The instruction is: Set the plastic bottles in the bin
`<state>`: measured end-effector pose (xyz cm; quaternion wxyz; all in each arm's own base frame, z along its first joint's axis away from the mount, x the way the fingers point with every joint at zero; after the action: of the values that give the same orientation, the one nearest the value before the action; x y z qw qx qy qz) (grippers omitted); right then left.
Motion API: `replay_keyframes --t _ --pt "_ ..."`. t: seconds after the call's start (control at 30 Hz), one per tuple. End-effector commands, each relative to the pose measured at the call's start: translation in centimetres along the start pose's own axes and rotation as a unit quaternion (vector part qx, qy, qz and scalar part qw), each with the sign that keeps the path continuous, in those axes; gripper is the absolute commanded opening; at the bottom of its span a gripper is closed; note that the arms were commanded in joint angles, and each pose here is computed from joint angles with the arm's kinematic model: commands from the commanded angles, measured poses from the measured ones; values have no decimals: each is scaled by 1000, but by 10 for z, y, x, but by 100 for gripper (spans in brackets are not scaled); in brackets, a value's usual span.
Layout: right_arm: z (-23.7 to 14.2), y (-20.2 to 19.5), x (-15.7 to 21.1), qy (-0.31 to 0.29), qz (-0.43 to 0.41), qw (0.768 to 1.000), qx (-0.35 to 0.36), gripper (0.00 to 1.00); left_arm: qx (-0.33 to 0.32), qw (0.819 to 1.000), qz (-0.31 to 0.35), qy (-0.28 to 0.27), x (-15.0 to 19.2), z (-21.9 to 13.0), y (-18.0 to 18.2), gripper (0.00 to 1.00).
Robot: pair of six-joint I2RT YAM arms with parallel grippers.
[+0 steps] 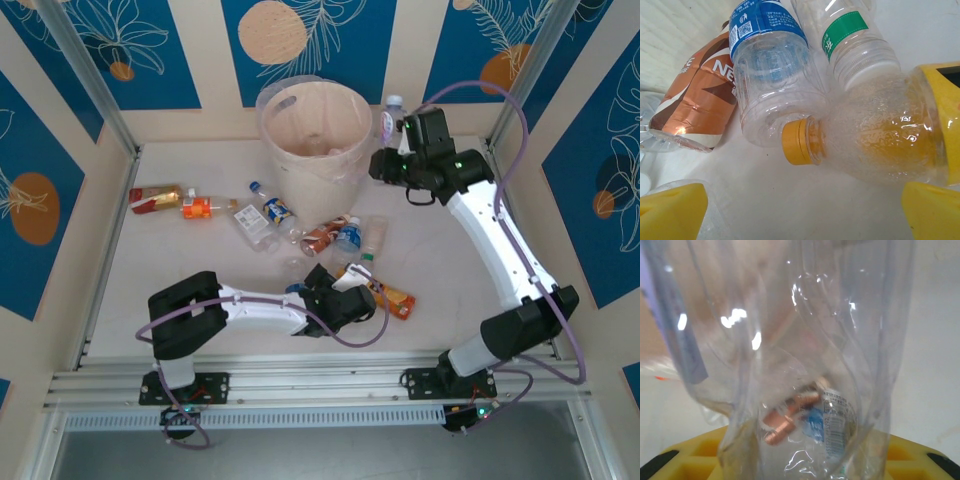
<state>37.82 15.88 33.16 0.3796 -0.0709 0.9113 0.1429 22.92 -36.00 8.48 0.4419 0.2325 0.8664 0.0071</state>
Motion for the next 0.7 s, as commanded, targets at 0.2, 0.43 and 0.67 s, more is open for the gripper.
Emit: replay_keyframes --t 0.2,0.43,0.67 --pt "48 60 -65 -26 -58 995 -74 41 -11 1000 8 1 3 -1 4 99" --pt "76 88 -99 -45 -71 990 -116 41 -8 1000 8 -1 -1 -1 2 99" --pt "87 97 -108 -62 -78 985 -139 43 -2 1000 8 2 0 -1 -1 99"
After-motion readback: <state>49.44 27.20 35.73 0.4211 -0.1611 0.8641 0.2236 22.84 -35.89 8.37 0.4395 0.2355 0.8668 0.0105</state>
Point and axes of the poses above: each hand's point on the last joint's axis, 136 mm out from that joint toward the fingers, its own z axis out along the fingers, its own y axis along the line the jaws close on, x = y × z, the point moved 1 cm from there along -z, back along the fingers, and after that the axes turned 12 degrees about -z, right-handed, at the moved point
